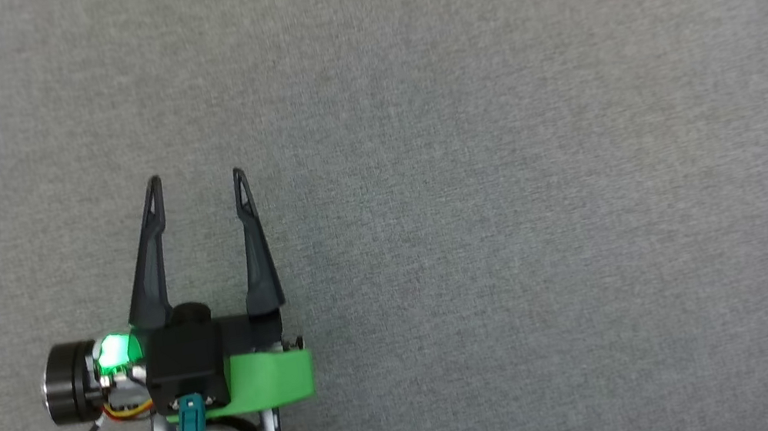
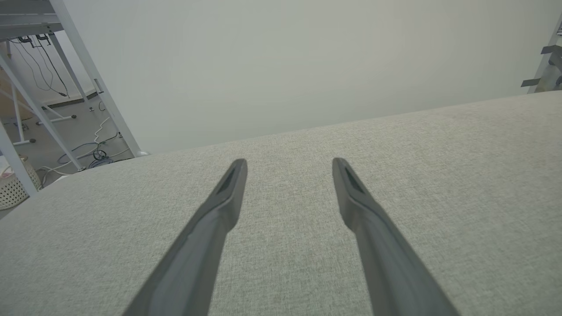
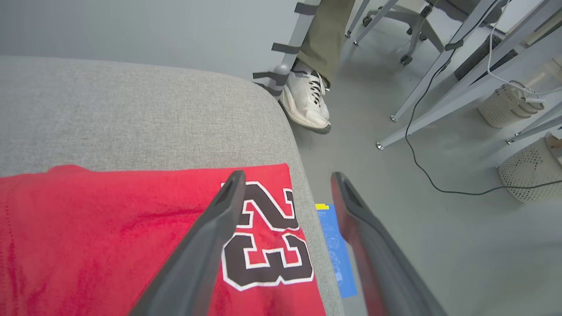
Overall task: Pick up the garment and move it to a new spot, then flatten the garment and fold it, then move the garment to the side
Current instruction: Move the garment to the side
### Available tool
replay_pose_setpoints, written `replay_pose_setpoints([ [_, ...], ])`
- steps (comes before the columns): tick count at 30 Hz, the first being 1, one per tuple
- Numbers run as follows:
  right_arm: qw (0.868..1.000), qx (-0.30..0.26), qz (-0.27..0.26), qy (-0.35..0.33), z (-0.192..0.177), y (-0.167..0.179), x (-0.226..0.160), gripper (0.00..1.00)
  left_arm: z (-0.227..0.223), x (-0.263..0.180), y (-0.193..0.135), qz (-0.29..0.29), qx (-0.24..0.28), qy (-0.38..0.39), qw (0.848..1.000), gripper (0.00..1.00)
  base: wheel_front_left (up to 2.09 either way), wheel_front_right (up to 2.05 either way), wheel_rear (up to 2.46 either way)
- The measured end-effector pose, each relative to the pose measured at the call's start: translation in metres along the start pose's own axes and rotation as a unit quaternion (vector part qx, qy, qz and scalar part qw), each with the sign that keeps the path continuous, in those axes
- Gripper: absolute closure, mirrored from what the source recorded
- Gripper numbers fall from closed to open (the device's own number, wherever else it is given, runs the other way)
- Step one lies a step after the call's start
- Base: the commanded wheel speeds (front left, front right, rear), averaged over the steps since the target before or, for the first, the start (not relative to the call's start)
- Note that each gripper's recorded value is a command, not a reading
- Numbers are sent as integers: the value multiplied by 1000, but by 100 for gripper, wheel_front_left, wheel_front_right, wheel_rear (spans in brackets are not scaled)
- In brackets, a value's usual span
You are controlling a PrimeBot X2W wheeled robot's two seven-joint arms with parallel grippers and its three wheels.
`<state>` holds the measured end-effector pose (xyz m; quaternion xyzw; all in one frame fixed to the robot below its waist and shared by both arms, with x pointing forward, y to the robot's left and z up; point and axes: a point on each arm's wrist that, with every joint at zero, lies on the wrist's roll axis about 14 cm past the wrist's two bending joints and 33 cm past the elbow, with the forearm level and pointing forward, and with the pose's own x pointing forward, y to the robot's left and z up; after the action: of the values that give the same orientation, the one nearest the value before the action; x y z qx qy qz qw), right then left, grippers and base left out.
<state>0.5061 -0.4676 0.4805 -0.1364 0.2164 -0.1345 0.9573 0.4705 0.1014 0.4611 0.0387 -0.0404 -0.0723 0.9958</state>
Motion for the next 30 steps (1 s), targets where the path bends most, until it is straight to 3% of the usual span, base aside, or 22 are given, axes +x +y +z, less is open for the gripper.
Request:
replay_pose_setpoints([
  [7, 985, 36, 0, -167, 75, -3, -36, 0, 24, -25, 7, 12, -2, -7, 1000, 0, 0, 0, 0],
  [9, 972, 71, 17, -223, 106, 11, -49, 0, 32, -31, 11, 18, 1, -13, 1000, 0, 0, 0, 0],
  [13, 946, 77, 40, -311, 145, 35, -81, 0, 45, -40, 16, 24, 2, -24, 999, 0, 0, 0, 0],
  [22, 905, 99, 119, -395, 148, 134, -155, 0, 64, -64, 34, 50, 2, -36, 998, 0, 0, 0, 0],
  [27, 898, 119, 155, -396, 137, 170, -178, 0, 68, -76, 44, 69, -3, -37, 997, 0, 0, 0, 0],
  [30, 900, 141, 186, -369, 115, 199, -189, 0, 71, -84, 49, 77, -5, -38, 996, 0, 0, 0, 0],
])
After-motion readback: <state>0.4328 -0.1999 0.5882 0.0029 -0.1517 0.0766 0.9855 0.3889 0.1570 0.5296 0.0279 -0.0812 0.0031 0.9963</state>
